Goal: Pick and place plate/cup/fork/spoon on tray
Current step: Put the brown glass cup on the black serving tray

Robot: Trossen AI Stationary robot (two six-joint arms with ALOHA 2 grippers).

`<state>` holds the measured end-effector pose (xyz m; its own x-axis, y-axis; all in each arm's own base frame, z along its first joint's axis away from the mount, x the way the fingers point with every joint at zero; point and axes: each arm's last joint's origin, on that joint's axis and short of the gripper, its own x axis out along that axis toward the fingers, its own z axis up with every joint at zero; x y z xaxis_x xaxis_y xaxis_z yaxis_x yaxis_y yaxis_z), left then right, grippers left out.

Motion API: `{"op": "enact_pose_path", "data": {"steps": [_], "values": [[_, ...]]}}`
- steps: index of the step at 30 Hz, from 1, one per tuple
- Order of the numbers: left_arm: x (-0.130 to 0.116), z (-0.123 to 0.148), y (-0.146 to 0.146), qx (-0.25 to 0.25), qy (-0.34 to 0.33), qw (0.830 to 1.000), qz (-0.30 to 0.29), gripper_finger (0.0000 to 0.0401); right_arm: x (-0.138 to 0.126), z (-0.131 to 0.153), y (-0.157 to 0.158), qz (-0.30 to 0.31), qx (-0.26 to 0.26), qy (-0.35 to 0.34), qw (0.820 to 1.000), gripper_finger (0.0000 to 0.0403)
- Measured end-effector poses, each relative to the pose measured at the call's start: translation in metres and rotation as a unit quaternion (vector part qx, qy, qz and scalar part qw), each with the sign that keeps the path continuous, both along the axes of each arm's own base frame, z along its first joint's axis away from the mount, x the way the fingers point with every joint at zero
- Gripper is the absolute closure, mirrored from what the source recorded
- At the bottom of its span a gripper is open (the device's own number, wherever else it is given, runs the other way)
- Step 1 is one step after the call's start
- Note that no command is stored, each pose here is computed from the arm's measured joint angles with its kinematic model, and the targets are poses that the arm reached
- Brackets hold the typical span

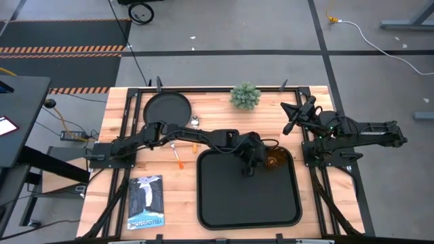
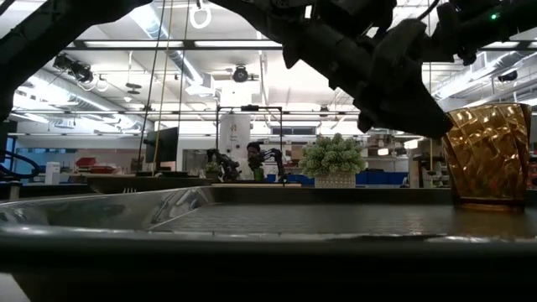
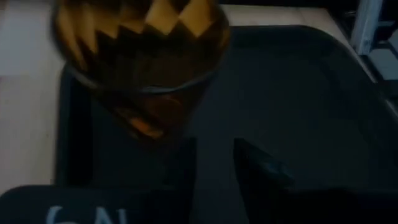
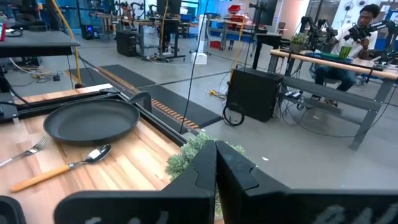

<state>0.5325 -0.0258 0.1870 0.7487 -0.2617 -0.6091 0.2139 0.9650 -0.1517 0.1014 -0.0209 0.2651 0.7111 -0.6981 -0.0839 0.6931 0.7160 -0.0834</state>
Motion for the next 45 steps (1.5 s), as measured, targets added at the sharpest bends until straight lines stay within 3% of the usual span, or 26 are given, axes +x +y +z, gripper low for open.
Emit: {"op": "enact_pose_path", "data": {"steps": [26,36,41,45], "values": [[0.026,-0.050,-0.001,0.024,-0.093,0.995,0.029,0.0285,0.000,0.000,0.000,0.005,0.005,-0.006,1.000,0.0394],[0.030,-0.054,-0.001,0.029,-0.125,0.991,0.039,0.0285,0.000,0.000,0.000,0.005,0.008,-0.008,1.000,0.0394],[0.027,-0.053,-0.001,0.036,-0.097,0.994,0.035,0.0288,0.000,0.000,0.000,0.004,0.008,-0.008,1.000,0.0394],[0.018,-0.037,0.000,0.083,-0.057,0.994,0.048,0.0306,0.000,0.000,0.000,0.004,0.008,-0.007,1.000,0.0394]]}}
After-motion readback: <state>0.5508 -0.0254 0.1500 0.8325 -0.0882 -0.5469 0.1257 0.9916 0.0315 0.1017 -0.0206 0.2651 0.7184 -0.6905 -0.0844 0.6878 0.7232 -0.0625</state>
